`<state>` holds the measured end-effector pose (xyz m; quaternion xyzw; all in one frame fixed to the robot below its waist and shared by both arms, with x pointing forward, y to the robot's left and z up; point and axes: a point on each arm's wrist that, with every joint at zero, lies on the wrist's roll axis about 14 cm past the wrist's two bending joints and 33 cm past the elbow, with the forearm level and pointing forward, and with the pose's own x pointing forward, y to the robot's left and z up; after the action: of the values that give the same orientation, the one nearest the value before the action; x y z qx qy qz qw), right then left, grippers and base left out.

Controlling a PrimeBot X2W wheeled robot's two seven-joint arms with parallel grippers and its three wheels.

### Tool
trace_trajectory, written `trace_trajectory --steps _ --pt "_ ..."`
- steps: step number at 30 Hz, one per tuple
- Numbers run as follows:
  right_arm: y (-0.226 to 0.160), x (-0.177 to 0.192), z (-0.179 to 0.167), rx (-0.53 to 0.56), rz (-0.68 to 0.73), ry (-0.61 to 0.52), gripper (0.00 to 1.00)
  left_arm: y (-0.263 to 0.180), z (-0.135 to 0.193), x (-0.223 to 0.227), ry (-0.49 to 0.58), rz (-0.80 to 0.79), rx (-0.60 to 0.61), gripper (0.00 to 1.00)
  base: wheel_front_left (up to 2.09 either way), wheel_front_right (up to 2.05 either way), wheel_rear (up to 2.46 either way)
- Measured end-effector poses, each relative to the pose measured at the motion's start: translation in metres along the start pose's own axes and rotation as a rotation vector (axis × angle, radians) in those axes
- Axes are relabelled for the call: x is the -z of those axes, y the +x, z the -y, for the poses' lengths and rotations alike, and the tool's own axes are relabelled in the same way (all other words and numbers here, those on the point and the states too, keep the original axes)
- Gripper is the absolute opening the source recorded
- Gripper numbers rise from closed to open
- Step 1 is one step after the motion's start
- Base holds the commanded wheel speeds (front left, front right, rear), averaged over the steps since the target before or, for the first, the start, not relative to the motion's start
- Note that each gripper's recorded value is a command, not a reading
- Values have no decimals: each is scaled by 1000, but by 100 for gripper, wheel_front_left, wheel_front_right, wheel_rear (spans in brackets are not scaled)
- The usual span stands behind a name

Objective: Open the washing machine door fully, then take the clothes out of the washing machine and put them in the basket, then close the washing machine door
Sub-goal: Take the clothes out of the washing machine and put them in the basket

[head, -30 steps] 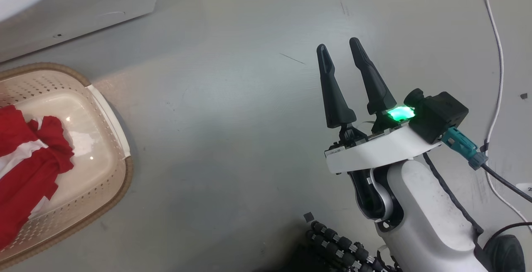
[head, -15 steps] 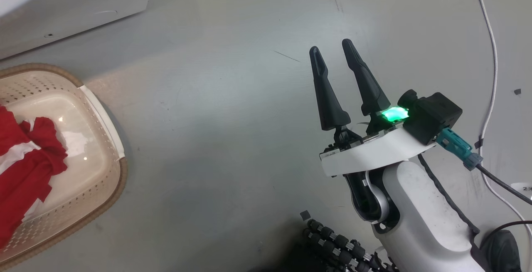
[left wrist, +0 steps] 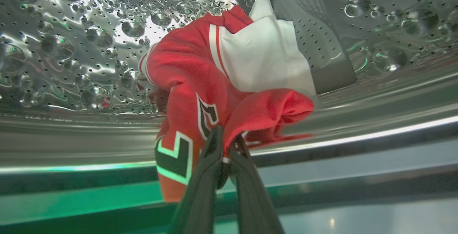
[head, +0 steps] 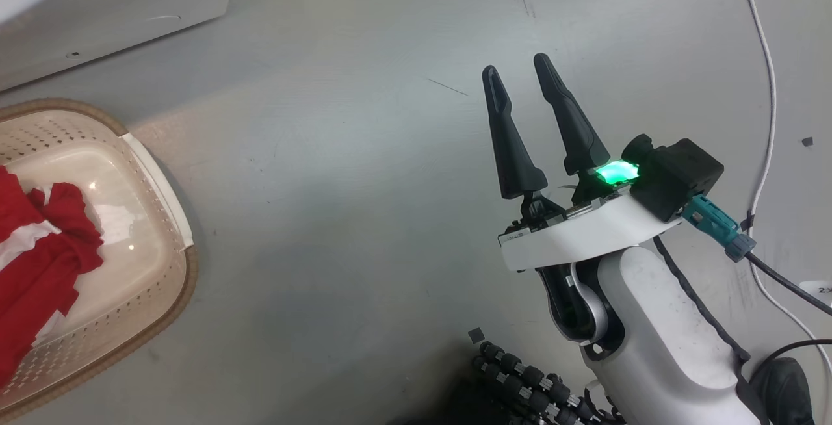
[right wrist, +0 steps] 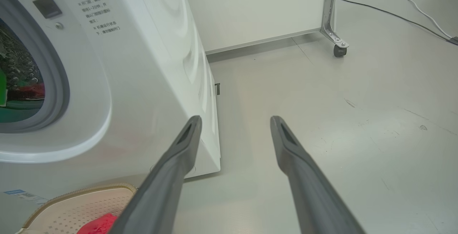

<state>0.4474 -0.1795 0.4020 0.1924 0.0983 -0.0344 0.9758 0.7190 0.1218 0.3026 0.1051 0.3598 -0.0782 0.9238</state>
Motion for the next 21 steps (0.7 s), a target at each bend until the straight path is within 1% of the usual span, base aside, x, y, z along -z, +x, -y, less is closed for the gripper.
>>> trace_trajectory --steps 5,15,21 --pt "0 1 0 -2 -2 0 100 -1 0 -4 1 21 0 0 0 0 0" --pt "3 0 -3 -14 2 1 100 -8 0 -27 -4 138 3 0 0 0 0" --pt "6 -3 -8 -30 13 -4 100 -18 6 -45 -50 238 21 0 0 0 0"
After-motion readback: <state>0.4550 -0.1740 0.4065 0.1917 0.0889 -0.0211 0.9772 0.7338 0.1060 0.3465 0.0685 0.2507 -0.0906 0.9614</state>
